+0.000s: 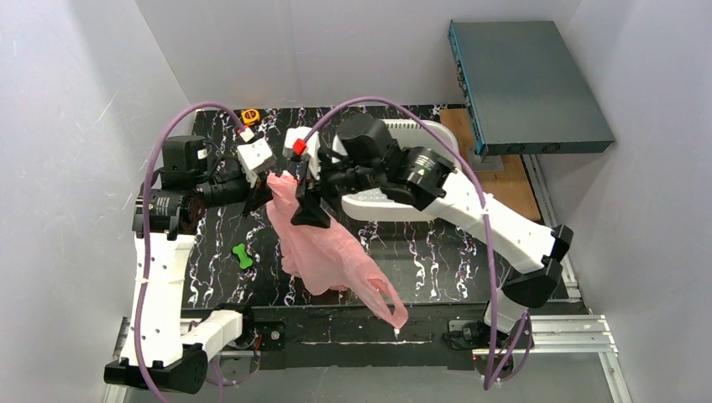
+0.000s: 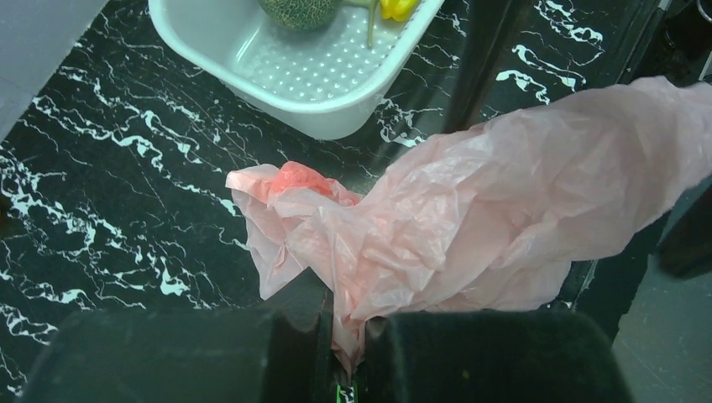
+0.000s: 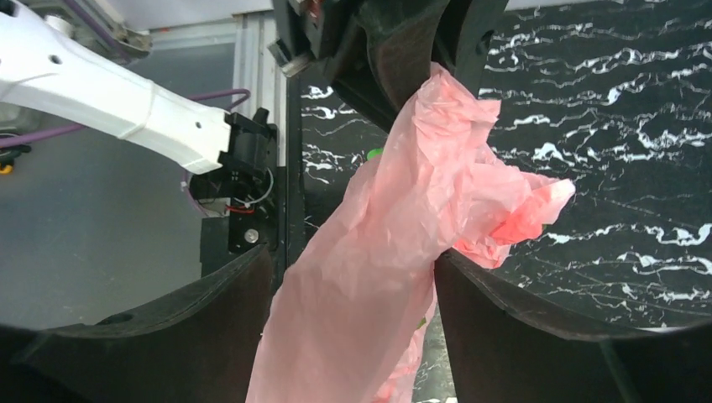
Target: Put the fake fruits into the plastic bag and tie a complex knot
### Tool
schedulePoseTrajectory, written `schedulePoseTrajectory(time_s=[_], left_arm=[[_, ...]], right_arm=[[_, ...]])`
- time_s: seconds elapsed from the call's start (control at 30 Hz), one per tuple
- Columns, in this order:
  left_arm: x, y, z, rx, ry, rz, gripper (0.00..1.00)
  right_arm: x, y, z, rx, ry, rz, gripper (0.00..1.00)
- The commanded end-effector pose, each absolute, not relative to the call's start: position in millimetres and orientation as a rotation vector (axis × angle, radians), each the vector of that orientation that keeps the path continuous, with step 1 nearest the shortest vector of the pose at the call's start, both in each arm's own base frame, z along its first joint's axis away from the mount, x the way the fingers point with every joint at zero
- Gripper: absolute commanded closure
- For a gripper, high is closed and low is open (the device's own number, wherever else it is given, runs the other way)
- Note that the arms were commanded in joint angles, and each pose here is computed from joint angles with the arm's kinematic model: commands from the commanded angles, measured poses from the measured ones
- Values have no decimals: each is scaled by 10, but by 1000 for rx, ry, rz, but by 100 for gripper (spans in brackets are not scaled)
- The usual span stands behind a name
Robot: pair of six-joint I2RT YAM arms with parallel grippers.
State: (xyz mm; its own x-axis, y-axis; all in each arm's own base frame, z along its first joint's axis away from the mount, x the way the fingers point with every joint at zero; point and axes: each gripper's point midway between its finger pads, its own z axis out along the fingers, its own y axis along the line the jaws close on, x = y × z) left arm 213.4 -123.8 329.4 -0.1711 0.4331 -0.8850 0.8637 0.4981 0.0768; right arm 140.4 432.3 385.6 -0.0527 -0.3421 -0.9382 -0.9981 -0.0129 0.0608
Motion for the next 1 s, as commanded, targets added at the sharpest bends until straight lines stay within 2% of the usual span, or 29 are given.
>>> schedulePoseTrajectory(time_s=[0.0,0.03,0.07,0.1,0.13,0.17,0.27,0.3,0.33,0.5,0.6,0.67,0.77,0.83,0.97], left_arm=[[2027,-1235,3394,1058,1832,-577,100],[1999,-1240,3411,1045,1846,-593,100],[1962,-1251,3433,1035,1860,-615,99],[1900,-1257,3453,1034,1879,-638,94],[1836,-1259,3463,1037,1905,-663,85],[1763,-1266,3475,1052,1927,-694,73],[1508,-1275,3432,1117,1992,-833,28],[1514,-1261,3443,1077,2011,-871,7],[1549,-1241,3470,1022,2018,-909,2],[1790,-1253,3636,798,2024,-1082,2],[1821,-1392,3774,737,1952,-1285,2],[1756,-1462,3789,797,1879,-1341,2],[1742,-1512,3682,901,1823,-1279,2],[1778,-1574,3659,912,1826,-1266,2],[1562,-1772,3611,1008,1851,-1331,2]], right_arm=[[1556,4444,4020,-1331,1492,1007,24],[1611,4441,3912,-1328,1523,971,27],[1650,4419,3831,-1332,1539,937,37],[1676,4373,3758,-1340,1551,906,57],[1676,4303,3728,-1354,1549,893,84],[1640,4216,3692,-1377,1544,900,99],[1522,3899,3671,-1418,1444,949,99],[1451,3787,3663,-1450,1371,967,99],[1380,3694,3675,-1480,1267,963,99],[1036,3247,3489,-1610,861,831,99],[936,3147,3523,-1605,722,789,99],[887,3119,3605,-1589,646,771,99],[815,3081,3638,-1603,500,716,99],[805,3062,3621,-1609,434,667,99],[867,3059,3610,-1602,455,635,99]])
